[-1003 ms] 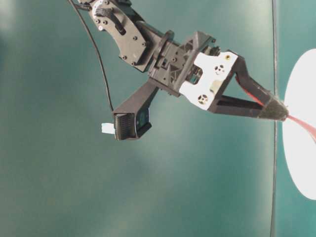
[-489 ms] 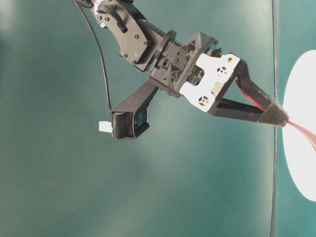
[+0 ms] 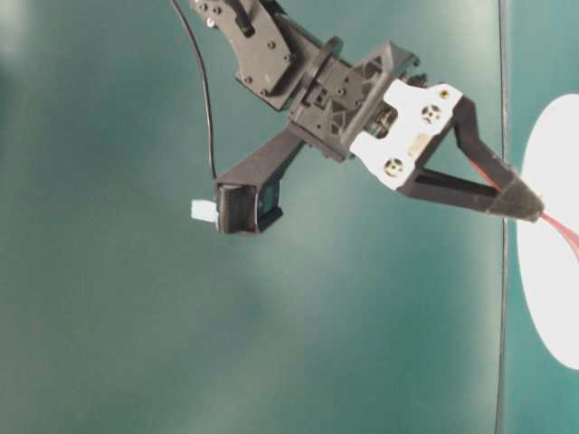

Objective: Scoop the yellow hexagonal prism block from the bowl with a spoon using the right arm.
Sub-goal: 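Tilt the spoon up along the bowl wall, keeping the block on it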

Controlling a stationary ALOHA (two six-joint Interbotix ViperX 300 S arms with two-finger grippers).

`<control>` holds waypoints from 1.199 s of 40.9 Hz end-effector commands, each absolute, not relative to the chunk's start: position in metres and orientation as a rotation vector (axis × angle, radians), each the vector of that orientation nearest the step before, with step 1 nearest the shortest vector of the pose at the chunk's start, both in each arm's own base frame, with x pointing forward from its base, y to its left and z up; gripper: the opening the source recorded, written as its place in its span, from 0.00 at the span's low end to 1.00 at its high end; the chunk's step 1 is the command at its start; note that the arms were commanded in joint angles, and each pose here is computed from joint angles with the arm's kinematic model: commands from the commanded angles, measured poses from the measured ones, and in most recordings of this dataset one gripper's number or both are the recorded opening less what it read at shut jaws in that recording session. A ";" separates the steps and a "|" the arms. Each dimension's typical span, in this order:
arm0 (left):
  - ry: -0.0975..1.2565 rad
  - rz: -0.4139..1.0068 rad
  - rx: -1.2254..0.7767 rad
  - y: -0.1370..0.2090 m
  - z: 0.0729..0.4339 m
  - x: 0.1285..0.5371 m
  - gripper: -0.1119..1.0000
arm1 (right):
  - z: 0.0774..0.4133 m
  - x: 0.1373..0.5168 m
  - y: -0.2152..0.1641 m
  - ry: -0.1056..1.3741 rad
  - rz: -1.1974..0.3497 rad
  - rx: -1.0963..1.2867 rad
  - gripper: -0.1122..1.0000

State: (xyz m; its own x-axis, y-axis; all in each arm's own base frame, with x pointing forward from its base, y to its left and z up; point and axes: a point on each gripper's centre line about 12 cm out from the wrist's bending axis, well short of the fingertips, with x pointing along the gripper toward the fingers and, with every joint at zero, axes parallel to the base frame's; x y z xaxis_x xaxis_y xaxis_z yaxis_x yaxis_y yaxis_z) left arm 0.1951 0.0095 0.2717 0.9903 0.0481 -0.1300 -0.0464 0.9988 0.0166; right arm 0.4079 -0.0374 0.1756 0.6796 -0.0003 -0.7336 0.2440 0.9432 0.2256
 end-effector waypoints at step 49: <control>0.106 0.050 0.014 0.010 0.281 0.197 0.14 | 0.184 0.391 -0.029 0.692 -0.146 0.307 0.33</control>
